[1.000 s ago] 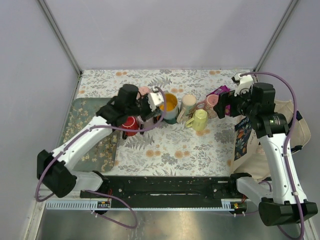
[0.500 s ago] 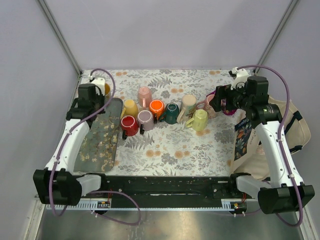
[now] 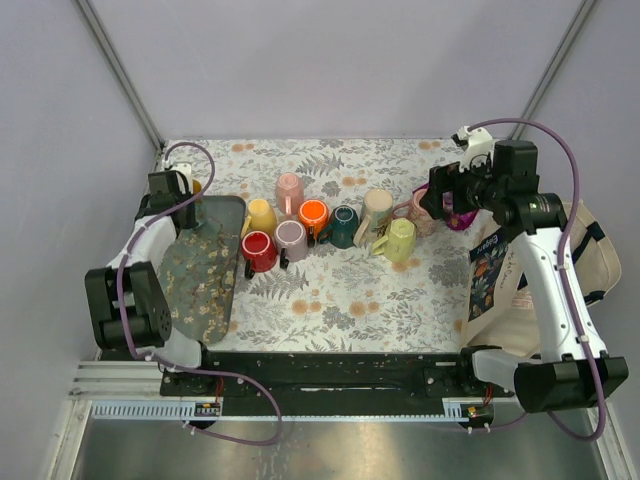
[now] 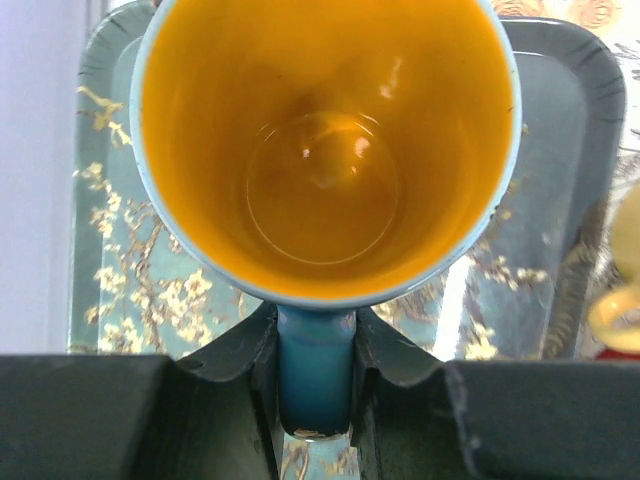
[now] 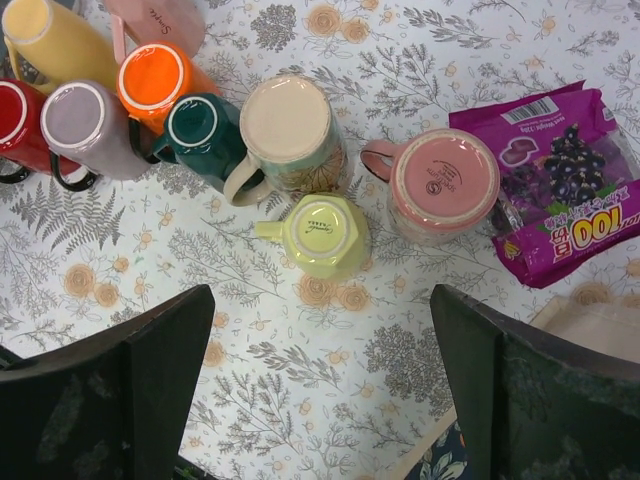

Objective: Turn the mug right side up
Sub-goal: Move the cup to the tray.

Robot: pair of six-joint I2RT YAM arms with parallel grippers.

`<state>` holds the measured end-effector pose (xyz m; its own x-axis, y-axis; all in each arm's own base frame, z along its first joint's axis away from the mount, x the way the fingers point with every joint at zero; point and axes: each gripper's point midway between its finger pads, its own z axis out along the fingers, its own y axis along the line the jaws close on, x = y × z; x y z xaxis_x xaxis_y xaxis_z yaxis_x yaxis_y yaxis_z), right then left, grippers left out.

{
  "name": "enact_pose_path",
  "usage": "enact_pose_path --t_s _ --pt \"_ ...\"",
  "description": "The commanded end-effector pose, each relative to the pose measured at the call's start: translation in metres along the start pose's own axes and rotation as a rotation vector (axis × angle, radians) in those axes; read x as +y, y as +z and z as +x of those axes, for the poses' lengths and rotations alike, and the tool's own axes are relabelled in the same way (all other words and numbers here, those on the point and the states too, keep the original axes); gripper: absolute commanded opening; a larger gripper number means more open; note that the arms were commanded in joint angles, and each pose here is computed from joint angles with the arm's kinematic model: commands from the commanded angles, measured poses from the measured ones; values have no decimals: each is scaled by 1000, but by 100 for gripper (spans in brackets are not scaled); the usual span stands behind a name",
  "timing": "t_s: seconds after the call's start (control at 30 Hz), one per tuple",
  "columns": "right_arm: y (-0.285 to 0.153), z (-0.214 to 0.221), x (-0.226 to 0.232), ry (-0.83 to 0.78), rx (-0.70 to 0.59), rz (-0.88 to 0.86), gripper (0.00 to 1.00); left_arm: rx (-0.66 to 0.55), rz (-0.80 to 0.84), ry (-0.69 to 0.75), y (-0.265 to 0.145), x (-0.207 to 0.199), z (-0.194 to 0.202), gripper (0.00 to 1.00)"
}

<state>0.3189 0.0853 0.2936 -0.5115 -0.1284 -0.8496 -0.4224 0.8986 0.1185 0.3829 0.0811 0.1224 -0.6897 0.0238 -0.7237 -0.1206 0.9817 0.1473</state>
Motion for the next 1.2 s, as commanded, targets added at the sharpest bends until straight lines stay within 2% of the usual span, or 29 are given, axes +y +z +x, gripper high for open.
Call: enact_pose_path --t_s 0.0,0.2,0.37,0.63,0.97,1.17 --pt "2 -14 6 -87 22 -57 99 -233 -60 -19 18 22 -86 0" --pt "-1 -14 3 -127 82 -58 99 -231 -111 2 42 46 -92 0" --pt "-1 -8 3 -139 105 -55 99 -209 -21 39 50 55 -92 0" --pt "0 0 6 -164 116 -50 99 -101 93 152 59 52 -58 0" --pt "1 11 11 -178 138 -54 99 -11 95 106 66 77 -41 0" --pt "-1 14 12 -182 137 -50 99 3 57 138 66 90 -33 0"
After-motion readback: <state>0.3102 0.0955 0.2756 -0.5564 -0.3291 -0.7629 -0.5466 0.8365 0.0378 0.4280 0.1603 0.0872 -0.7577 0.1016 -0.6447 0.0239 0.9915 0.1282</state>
